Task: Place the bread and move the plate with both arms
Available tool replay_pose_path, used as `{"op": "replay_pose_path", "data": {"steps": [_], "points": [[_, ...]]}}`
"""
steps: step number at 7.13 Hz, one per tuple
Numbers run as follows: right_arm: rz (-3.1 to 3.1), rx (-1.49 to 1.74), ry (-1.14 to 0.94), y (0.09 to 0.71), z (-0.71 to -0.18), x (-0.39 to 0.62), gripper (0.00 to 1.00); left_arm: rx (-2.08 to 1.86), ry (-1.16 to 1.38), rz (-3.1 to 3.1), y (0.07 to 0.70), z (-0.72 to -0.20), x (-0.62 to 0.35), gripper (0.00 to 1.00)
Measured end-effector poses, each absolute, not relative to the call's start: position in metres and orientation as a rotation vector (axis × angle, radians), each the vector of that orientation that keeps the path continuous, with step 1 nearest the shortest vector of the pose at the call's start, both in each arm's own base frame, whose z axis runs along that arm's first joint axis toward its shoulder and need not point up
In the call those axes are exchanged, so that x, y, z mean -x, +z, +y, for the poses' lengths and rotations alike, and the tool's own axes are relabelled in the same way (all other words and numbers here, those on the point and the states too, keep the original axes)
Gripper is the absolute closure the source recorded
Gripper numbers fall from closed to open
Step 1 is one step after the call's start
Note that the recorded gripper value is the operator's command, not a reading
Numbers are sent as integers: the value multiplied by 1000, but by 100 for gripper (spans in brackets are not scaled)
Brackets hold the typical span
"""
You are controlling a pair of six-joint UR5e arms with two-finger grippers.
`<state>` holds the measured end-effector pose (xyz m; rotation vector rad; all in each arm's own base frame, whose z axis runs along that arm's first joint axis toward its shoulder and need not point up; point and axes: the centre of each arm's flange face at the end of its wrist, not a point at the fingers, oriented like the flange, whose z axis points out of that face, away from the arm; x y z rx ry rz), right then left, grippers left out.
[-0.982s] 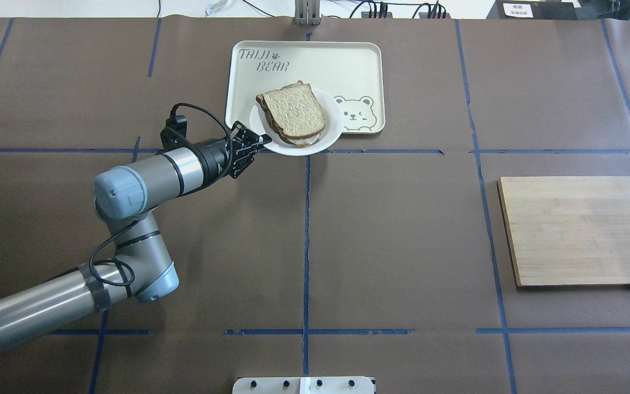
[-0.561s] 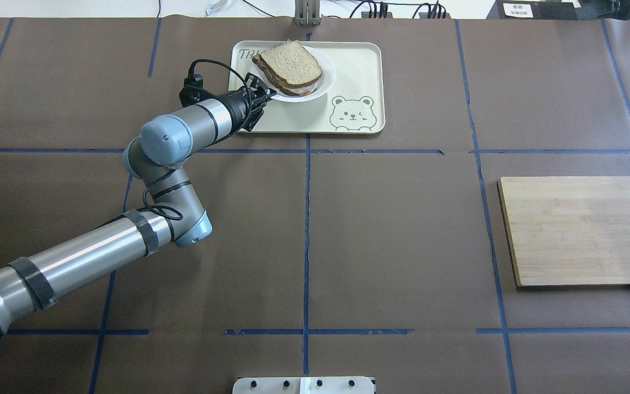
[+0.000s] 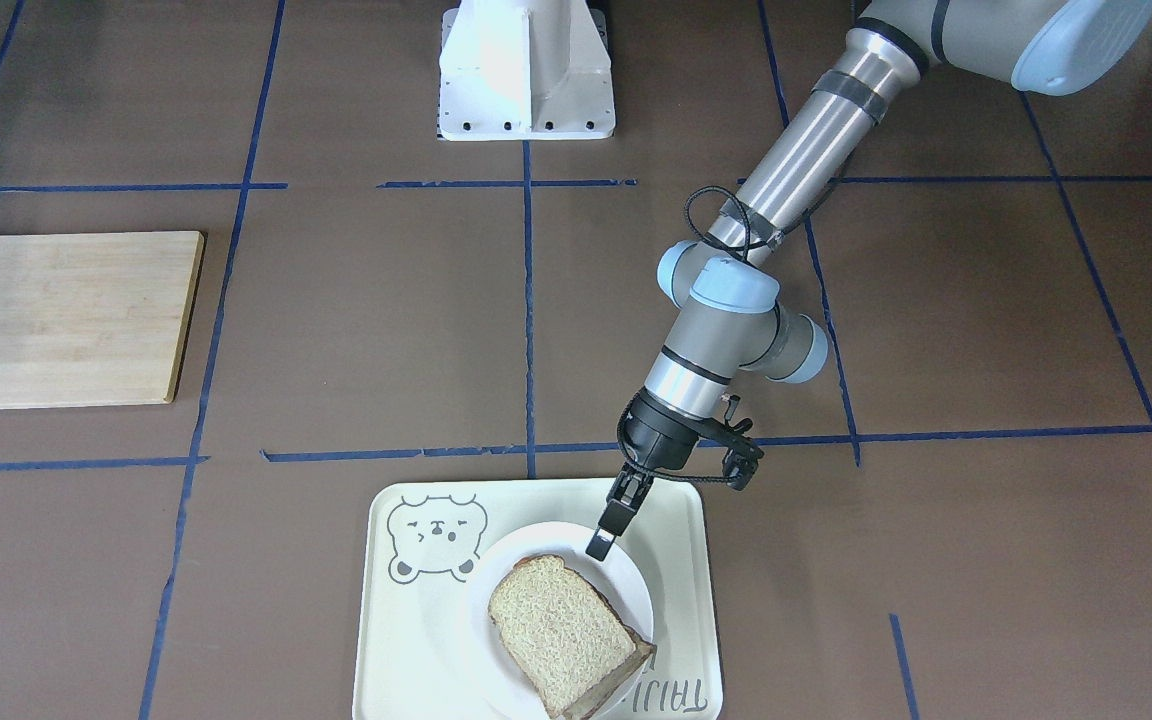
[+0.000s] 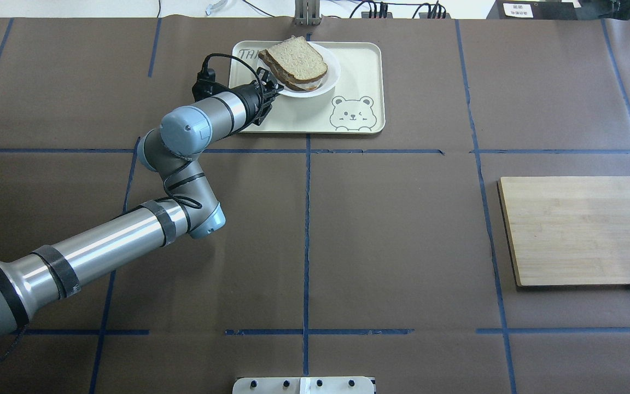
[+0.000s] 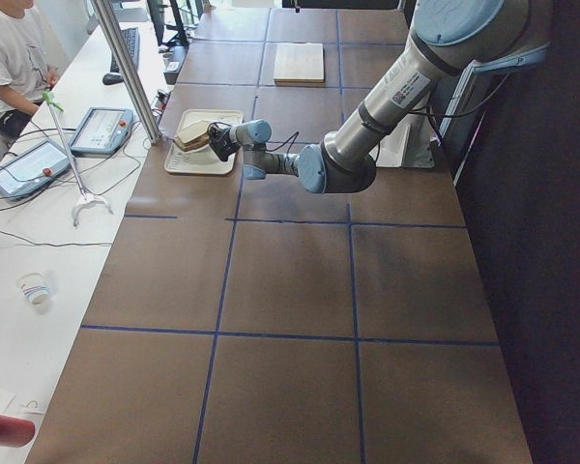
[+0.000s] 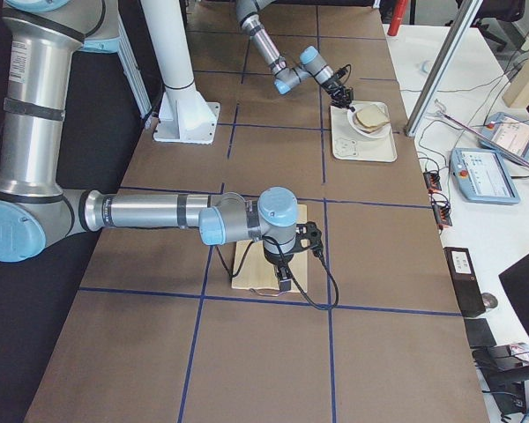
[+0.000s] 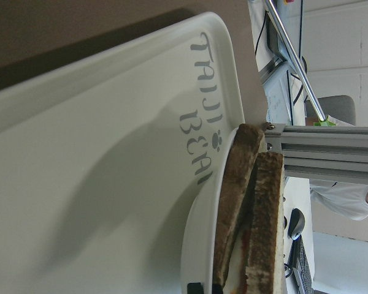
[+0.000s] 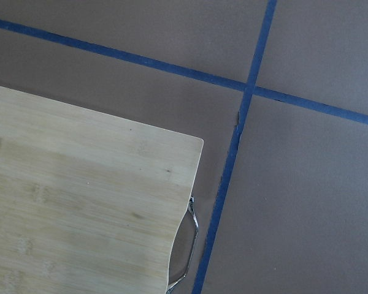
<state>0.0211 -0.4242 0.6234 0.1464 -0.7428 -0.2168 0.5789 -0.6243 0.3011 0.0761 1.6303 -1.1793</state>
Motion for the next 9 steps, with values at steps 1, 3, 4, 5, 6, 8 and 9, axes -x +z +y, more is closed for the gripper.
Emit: {"op": "replay_pose_path", "data": {"steps": [1, 3, 4, 5, 6, 8, 9], "points": [[-743, -147, -217, 623, -424, -21, 0, -79, -1174, 1632, 301, -623, -578, 0], [-744, -148, -217, 623, -424, -21, 0, -84, -1111, 1668, 303, -606, -559, 0], [-744, -148, -217, 623, -424, -21, 0, -99, -1014, 1681, 309, -586, -535, 0], [-745, -148, -217, 623, -424, -21, 0, -117, -918, 1670, 322, -566, -505, 0], [-745, -148, -217, 623, -424, -21, 0, -132, -818, 1632, 339, -559, -470, 0], [-745, -148, -217, 623, -424, -21, 0, -227, -526, 1467, 401, -573, -372, 0], [-746, -148, -217, 623, -424, -21, 0, -279, -364, 1371, 435, -582, -323, 0]]}}
